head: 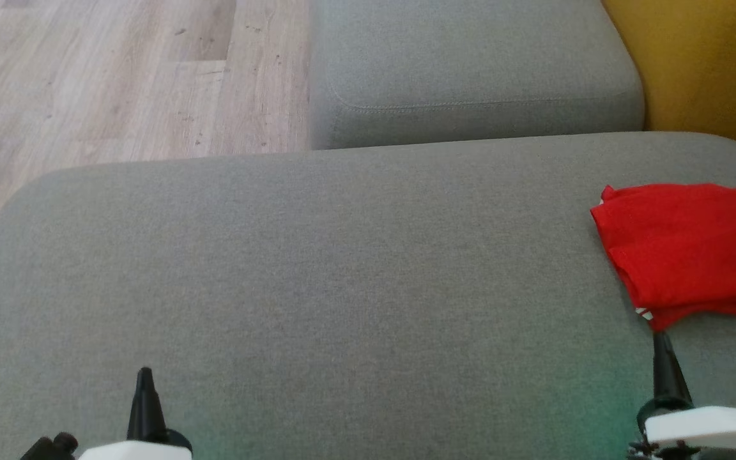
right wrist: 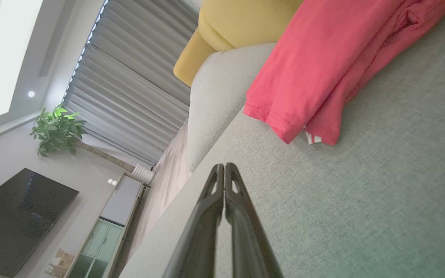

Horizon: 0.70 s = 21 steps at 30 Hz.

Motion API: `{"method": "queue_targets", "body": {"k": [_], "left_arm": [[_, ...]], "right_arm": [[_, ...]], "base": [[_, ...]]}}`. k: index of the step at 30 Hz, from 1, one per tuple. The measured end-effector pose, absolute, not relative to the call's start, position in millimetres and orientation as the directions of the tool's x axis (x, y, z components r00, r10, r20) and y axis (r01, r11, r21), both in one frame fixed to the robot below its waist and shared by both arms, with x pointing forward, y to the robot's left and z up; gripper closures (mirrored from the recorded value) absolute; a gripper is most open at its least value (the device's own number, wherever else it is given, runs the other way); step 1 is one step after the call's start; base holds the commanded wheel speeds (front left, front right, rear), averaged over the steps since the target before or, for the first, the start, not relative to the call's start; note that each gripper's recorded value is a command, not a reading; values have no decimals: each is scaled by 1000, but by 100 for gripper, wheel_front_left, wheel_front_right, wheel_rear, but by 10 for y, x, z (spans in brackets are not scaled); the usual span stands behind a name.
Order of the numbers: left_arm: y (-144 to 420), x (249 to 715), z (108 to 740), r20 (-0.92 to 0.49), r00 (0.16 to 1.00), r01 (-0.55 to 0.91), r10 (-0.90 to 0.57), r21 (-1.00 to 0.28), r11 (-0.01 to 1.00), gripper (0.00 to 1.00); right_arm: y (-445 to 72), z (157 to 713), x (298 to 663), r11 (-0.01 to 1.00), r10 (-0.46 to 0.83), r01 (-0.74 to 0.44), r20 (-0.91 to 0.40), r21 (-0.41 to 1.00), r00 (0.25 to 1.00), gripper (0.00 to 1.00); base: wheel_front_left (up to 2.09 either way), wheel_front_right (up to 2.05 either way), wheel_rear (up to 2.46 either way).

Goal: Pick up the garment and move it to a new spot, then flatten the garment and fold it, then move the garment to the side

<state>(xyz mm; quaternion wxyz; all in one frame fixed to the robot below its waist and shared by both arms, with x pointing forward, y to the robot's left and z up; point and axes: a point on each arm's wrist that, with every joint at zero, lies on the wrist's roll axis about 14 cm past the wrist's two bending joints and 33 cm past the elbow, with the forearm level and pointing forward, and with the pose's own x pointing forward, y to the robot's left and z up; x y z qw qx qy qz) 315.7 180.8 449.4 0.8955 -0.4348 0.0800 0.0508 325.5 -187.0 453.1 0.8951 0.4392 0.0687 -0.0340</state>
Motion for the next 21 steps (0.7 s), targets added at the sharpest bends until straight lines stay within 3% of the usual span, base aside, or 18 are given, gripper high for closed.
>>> {"method": "queue_targets", "body": {"k": [21], "left_arm": [[1823, 3372, 4568, -173, 985, -158, -2, -900, 406, 100]], "right_arm": [[-1952, 4596, 3433, 402, -14, 141, -148, 905, 989, 100]], "base": [[0, 0, 0]]}}
